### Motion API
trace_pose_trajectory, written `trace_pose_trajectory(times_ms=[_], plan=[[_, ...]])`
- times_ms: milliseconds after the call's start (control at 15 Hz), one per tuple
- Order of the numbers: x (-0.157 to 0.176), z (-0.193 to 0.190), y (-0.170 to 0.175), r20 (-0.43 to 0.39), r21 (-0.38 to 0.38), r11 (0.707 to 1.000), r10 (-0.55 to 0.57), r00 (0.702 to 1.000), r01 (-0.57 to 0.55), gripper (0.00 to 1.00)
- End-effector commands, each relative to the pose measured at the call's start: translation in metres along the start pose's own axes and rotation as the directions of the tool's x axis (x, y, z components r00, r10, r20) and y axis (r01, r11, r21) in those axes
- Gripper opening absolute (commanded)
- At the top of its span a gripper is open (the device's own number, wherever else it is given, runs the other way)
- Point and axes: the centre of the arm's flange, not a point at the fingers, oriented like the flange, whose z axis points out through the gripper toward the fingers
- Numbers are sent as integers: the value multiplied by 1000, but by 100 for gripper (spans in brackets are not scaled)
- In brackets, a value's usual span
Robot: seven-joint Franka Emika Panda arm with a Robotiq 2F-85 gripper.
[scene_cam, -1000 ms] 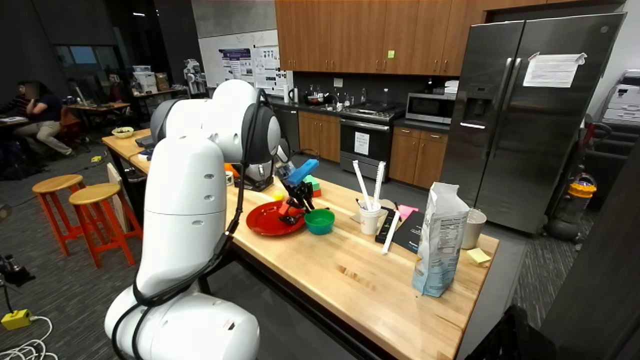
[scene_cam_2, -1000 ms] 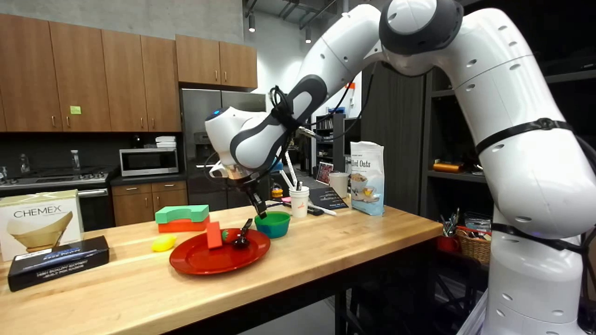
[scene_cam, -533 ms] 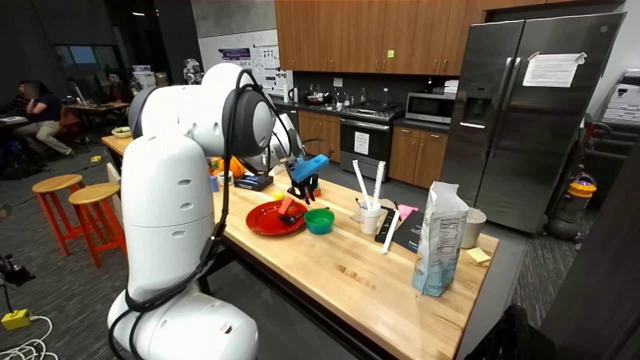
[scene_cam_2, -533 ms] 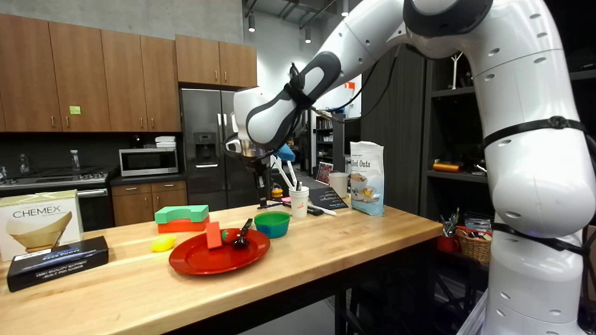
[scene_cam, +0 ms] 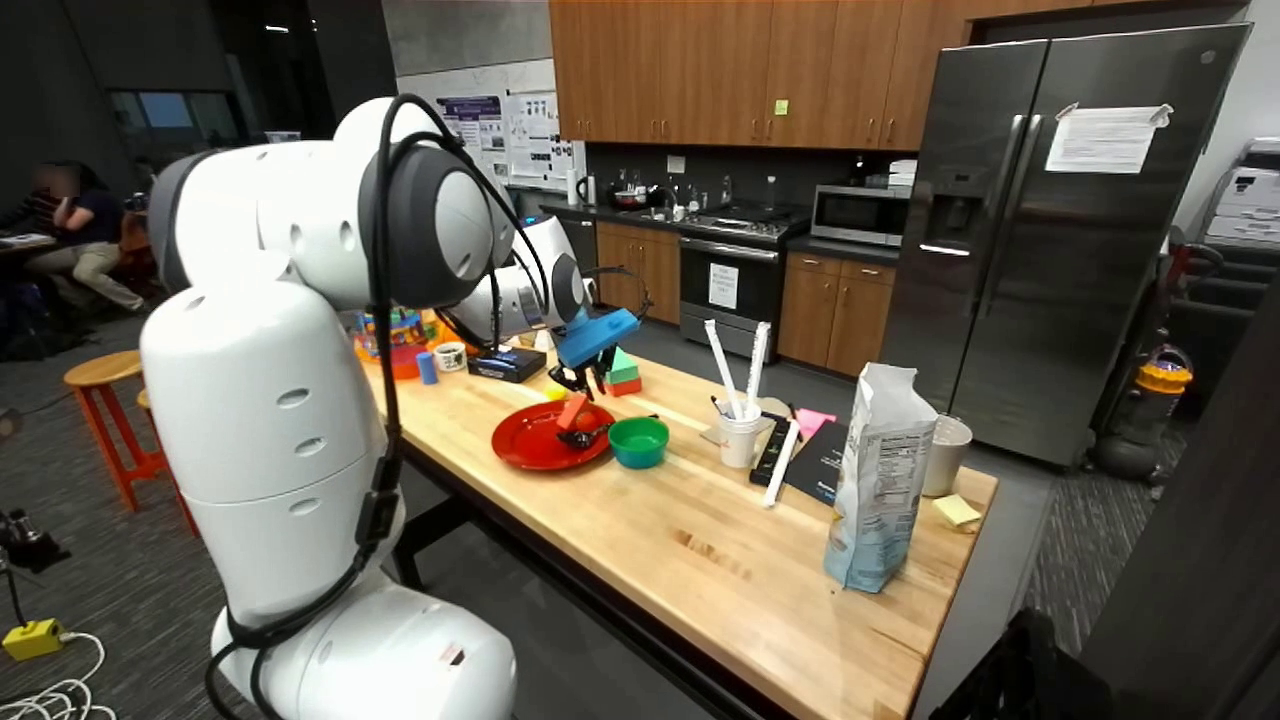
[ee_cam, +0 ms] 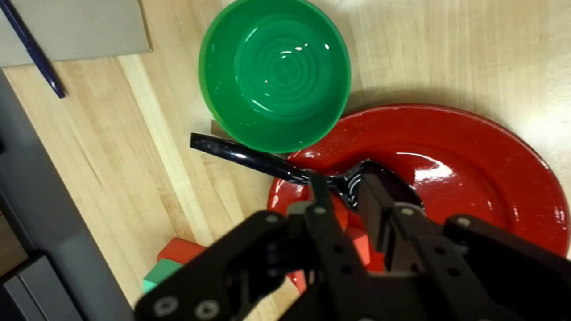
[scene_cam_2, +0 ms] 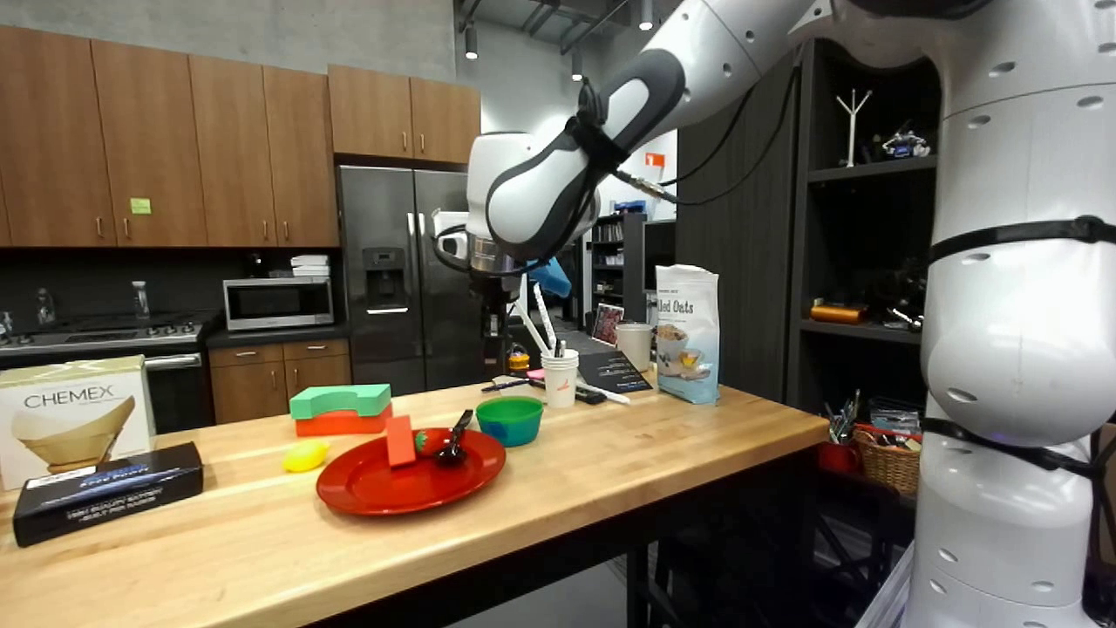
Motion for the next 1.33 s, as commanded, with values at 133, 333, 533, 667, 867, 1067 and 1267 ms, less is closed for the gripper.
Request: trace_pose_trajectory(times_ms=[133,333,533,667,867,1067,1267], plan=[[-28,-27,-70,8,-11,999,35,999,-35,6],[-40,-35,-97,39,-13,995,95,995,-94,6],[-57,-43,-114,63,-17,988,157,986,-156,6],[-66,-50,-121,74,-30,983,182,980,-180,6],[-75,-66,-127,72,-93,976,203,977,-196,6],[-74,-81,-129,30,-188,972,148,988,-140,6],[-64,-80,-124,33,-188,976,121,992,-112,25]])
